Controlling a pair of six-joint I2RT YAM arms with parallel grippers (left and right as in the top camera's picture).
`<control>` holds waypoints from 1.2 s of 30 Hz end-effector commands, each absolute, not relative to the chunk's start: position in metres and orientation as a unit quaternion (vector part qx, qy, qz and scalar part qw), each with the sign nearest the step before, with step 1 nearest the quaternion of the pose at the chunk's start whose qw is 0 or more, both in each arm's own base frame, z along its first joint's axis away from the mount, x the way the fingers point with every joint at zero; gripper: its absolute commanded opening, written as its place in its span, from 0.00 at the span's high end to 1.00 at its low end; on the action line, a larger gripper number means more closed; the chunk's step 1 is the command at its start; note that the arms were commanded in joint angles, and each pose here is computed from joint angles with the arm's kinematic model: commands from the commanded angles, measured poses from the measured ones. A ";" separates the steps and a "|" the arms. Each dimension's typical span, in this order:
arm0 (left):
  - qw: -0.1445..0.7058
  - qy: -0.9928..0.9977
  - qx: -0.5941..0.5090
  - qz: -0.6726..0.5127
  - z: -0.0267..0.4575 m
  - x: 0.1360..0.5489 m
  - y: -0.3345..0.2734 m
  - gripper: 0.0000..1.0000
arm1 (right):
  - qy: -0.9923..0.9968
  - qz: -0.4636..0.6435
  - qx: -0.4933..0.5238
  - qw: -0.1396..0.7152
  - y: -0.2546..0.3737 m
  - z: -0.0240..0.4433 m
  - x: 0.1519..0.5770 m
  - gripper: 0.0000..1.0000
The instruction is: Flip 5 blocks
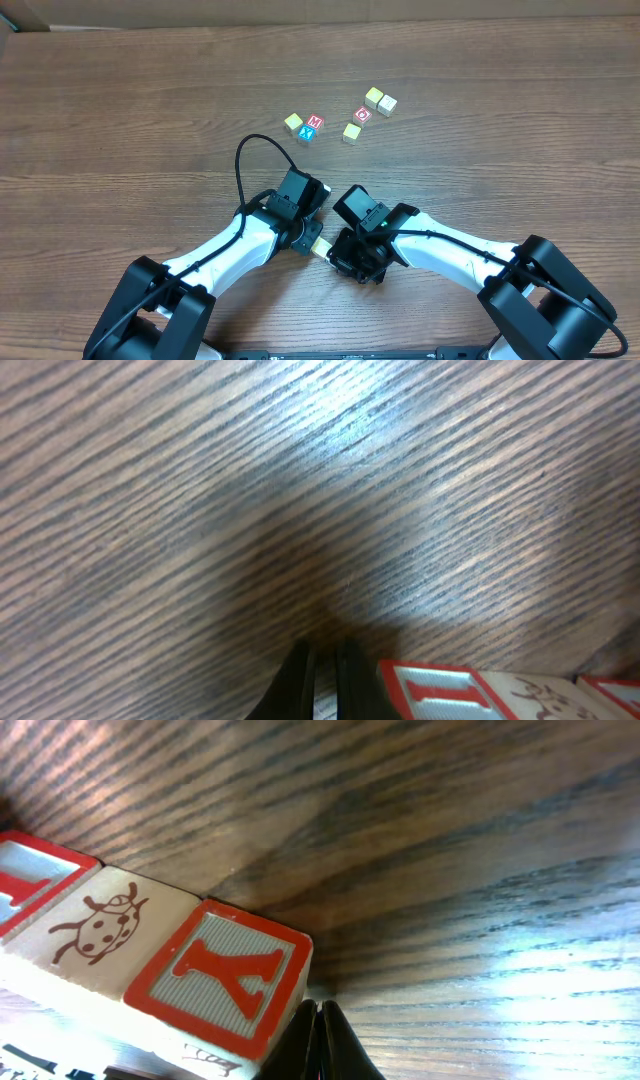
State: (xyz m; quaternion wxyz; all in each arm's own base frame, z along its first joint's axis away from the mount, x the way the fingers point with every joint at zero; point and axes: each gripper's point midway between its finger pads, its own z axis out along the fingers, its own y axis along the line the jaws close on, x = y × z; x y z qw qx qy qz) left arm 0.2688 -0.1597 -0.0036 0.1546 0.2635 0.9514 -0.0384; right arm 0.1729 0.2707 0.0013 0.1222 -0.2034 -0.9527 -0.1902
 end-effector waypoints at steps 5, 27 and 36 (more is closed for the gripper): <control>0.097 0.954 0.282 -0.022 -0.036 0.243 -0.145 0.96 | -0.952 -0.200 -0.197 0.124 0.277 0.004 0.172 0.96; 0.086 0.956 0.281 -0.017 -0.037 0.238 -0.142 0.96 | -0.978 -0.134 -0.154 0.048 0.248 -0.008 0.187 0.96; 0.070 0.957 0.282 -0.014 -0.038 0.231 -0.138 0.96 | -0.985 -0.127 -0.120 0.008 0.245 -0.010 0.200 0.96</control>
